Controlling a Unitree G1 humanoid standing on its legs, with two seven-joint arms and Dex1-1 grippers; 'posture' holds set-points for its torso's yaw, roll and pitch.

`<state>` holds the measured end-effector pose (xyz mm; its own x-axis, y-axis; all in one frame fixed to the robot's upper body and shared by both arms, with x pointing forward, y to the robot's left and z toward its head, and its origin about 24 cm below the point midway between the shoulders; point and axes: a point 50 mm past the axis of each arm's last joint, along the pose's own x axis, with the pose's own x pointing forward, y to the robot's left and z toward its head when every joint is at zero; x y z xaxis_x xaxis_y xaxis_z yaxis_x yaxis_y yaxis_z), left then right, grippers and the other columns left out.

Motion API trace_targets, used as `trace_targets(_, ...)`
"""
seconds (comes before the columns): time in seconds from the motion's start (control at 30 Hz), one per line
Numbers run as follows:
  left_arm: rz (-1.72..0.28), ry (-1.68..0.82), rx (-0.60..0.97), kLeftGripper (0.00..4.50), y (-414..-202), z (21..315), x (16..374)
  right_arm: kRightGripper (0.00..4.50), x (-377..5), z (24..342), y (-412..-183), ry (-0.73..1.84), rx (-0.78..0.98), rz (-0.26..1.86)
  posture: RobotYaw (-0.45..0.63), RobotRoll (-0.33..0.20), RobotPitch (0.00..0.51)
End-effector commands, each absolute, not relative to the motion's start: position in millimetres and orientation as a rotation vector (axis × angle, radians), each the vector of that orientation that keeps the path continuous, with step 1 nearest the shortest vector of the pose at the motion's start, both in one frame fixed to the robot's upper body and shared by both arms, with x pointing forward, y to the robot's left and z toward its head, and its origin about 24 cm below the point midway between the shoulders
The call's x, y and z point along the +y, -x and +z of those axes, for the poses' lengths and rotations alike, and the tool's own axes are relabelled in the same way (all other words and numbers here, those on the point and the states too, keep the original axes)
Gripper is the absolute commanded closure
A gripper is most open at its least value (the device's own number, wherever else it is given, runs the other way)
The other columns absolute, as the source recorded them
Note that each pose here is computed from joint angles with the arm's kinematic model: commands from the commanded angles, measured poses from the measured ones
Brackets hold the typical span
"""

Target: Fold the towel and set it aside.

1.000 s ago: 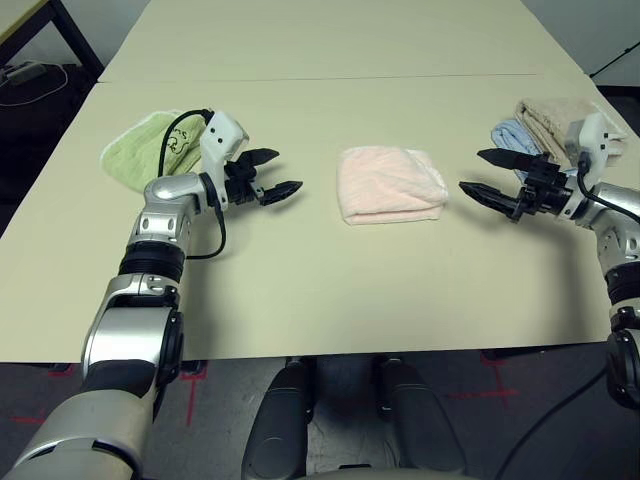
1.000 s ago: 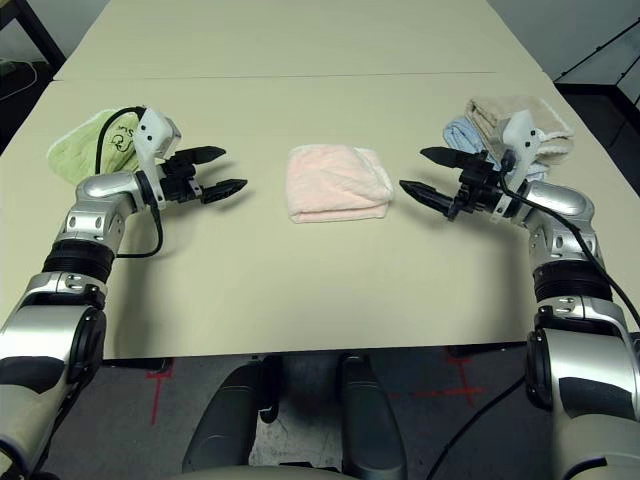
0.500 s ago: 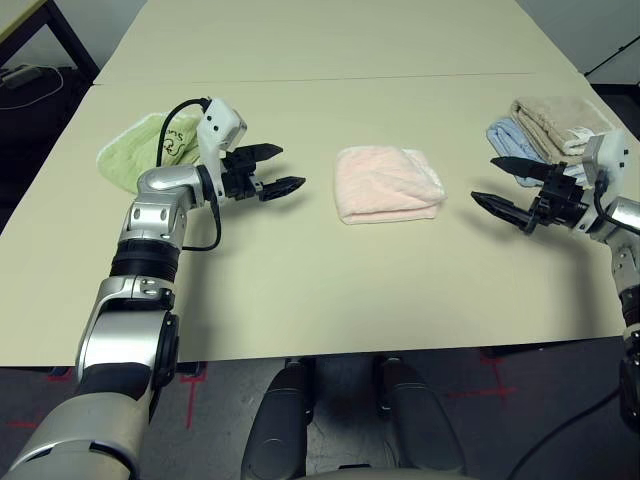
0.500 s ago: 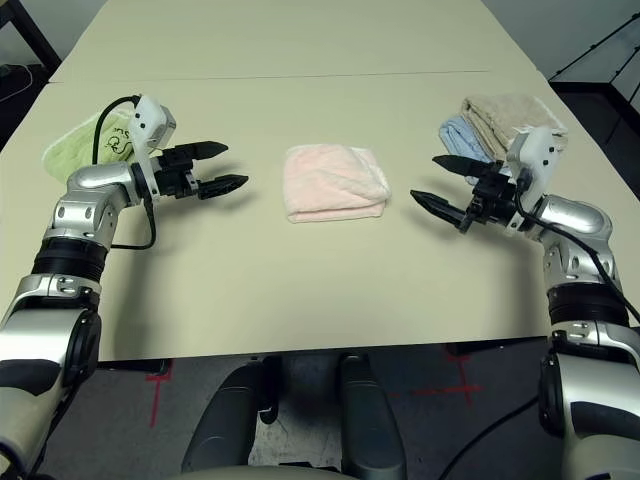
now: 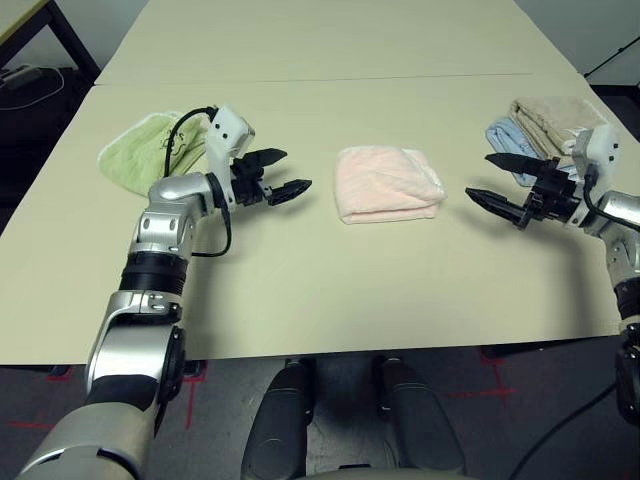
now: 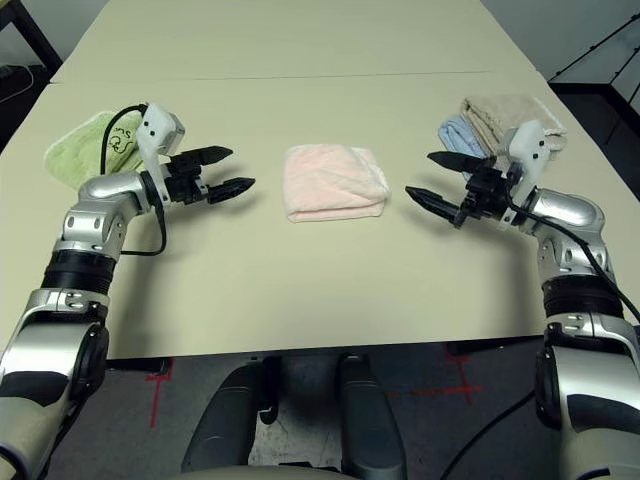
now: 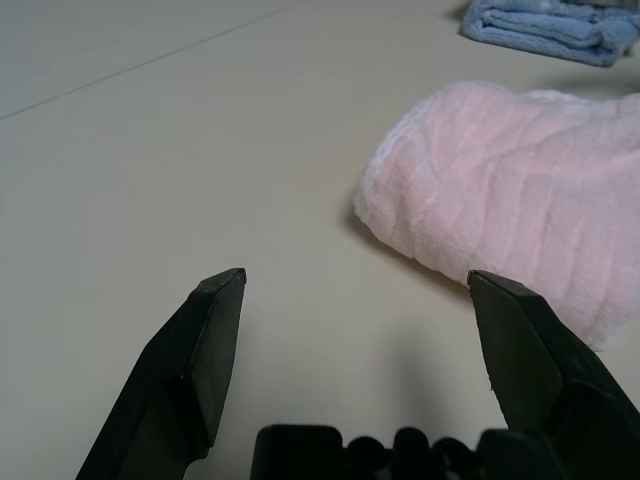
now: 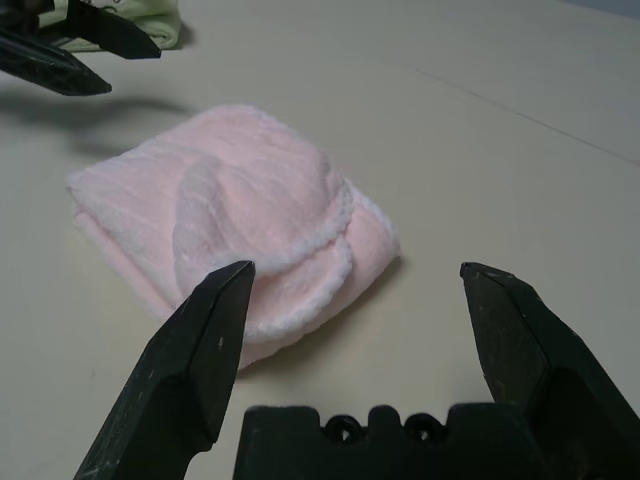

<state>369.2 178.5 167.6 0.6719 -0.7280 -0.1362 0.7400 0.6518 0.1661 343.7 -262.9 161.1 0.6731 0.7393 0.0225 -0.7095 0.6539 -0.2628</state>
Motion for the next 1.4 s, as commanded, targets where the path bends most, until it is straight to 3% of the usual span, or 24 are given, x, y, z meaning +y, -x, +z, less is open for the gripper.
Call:
trace_targets(0.03, -0.959, -0.195, 0.182, 0.00, -362.2, 159.5, 169.3, 0.02, -262.4, 158.6, -344.6, 0.241, -0.112, 0.832, 0.04, 0.000, 0.202)
trace_targets(0.27, -1.140, -0.100, 0.330, 0.00, -350.1, 163.1, 161.7, 0.02, -264.7, 161.6, -345.3, 0.251, -0.113, 0.830, 0.03, 0.000, 0.201)
trace_targets(0.67, -1.089, 0.057, 0.413, 0.00, -371.0, 158.4, 135.2, 0.02, -262.8, 160.8, -344.3, 0.257, -0.116, 0.840, 0.03, 0.000, 0.207)
trace_targets(0.83, -1.111, -0.013, 0.496, 0.00, -374.4, 154.7, 134.1, 0.02, -266.1, 160.2, -341.8, 0.260, -0.117, 0.845, 0.02, 0.000, 0.207)
trace_targets(1.4, -1.086, 0.106, 0.519, 0.00, -383.4, 157.7, 121.2, 0.02, -292.4, 154.7, -310.5, 0.398, -0.097, 1.011, 0.00, 0.000, 0.200)
